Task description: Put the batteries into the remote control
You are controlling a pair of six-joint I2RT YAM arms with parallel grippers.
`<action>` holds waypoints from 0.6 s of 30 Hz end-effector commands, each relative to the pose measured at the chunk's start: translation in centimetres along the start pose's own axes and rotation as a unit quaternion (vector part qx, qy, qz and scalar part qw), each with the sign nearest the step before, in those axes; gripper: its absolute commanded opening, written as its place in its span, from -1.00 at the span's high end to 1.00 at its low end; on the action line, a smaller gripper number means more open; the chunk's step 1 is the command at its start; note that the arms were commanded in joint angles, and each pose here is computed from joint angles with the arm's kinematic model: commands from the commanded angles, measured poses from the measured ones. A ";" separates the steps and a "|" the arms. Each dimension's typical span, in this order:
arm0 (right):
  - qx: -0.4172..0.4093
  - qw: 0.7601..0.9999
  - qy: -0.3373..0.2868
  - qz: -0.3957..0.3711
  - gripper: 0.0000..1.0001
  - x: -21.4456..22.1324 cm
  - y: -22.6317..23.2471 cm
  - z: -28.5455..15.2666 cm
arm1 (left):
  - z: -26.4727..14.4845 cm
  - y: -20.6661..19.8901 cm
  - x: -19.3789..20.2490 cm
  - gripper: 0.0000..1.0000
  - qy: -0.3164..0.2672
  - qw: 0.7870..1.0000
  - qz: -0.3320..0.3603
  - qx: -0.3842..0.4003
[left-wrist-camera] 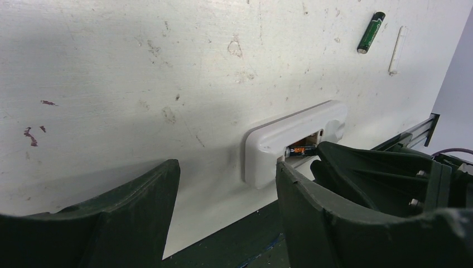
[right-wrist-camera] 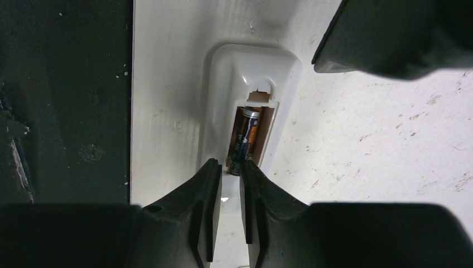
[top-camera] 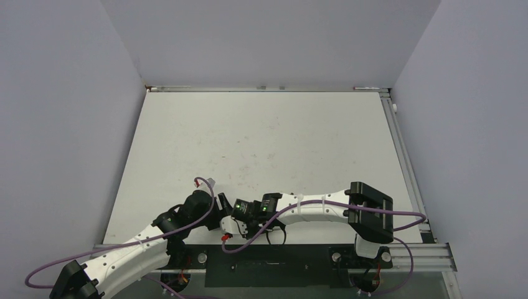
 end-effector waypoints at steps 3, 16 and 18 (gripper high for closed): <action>0.003 1.000 -0.024 -0.003 0.58 -1.3 -0.1 -1.5 | 0.2 -0.1 -0.3 -0.22 -0.007 1.000 0.005 0.007; 0.050 0.997 -0.055 0.020 0.55 -1.7 -1.2 -3.5 | 0.2 -0.4 -0.4 -0.22 -0.007 1.000 0.006 0.015; 0.060 0.995 -0.070 0.033 0.54 -1.7 -1.4 -4.1 | 0.2 -0.4 -0.4 -0.23 -0.006 1.000 0.008 0.017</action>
Point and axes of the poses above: each gripper's point midway between its finger pads, its own z axis out along the fingers, its own y axis along the line the jaws close on, x = y × z, the point moved 7 cm from there along -z, back along the fingers, and after that the axes turned 14 degrees about z, right-handed, at the moved point
